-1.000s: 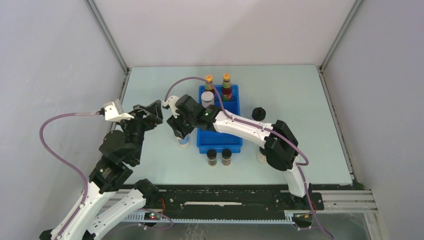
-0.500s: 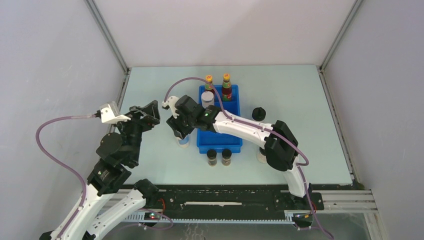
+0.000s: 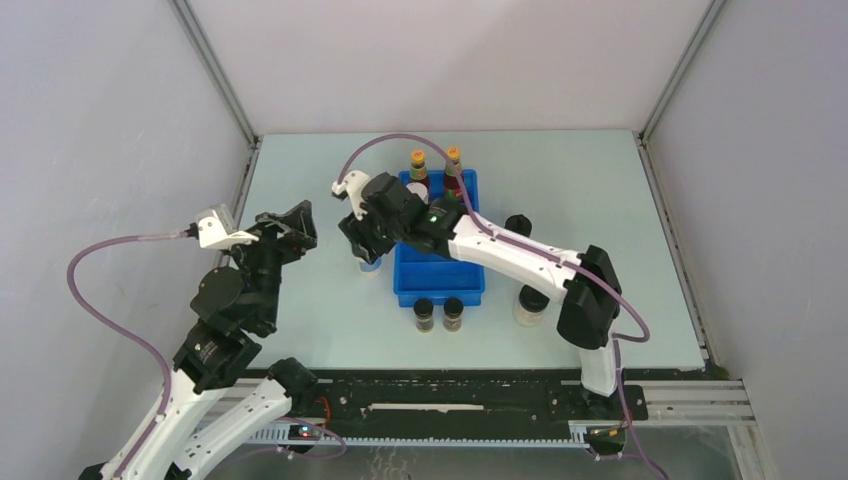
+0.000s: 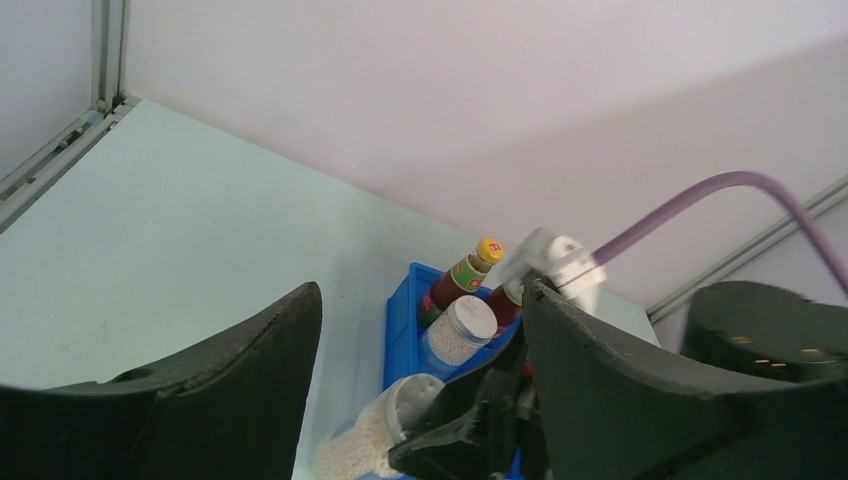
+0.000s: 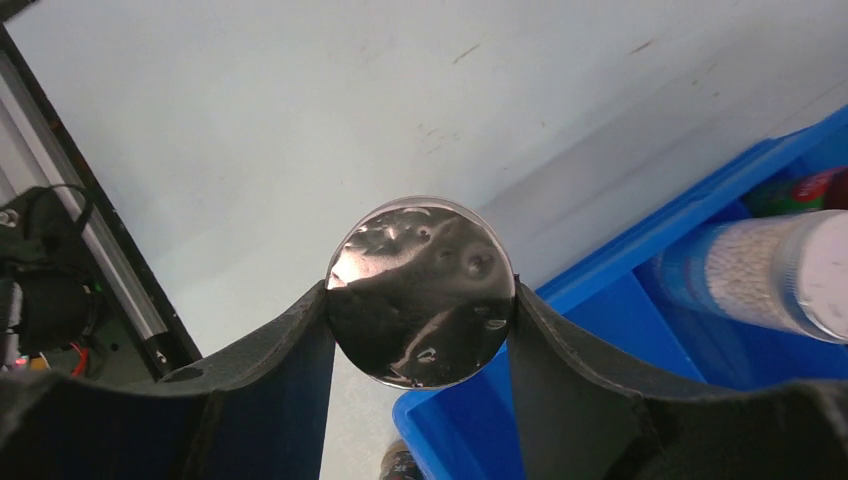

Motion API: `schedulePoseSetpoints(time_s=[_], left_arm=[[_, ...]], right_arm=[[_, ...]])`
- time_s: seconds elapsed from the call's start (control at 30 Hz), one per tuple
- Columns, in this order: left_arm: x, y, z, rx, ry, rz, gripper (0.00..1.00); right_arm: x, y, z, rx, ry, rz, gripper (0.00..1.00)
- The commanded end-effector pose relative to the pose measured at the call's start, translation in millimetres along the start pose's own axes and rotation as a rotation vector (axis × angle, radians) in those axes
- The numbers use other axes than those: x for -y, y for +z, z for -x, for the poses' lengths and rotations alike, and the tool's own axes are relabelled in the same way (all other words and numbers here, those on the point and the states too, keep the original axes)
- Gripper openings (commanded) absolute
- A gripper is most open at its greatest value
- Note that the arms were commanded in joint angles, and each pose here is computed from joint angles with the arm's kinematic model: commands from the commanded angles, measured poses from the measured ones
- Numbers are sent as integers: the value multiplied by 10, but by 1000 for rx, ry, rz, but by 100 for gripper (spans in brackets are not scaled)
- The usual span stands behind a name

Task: Organize the condiment bottles
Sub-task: Pick up the bottle from the center of the board.

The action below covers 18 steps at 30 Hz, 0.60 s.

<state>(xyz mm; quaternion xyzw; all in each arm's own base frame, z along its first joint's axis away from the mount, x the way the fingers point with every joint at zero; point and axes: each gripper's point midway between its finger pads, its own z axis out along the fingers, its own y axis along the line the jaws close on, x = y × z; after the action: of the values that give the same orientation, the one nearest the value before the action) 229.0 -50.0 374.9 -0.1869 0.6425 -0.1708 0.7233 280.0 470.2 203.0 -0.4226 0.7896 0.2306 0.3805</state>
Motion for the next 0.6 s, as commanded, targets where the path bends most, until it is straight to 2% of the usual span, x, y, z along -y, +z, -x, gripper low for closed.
schedulePoseSetpoints(time_s=[0.0,0.37,0.57], left_arm=[[-13,12,71,33,-3,13,77],[34,108,-77,-9,28,20,77],[173,229,-236,-78,68,3,77]], right_arm=[[98,-637,805,237,15,-47,0],[568,-1307,999,332,100,-191,0],[890,-1634,966,364,143,-277,0]])
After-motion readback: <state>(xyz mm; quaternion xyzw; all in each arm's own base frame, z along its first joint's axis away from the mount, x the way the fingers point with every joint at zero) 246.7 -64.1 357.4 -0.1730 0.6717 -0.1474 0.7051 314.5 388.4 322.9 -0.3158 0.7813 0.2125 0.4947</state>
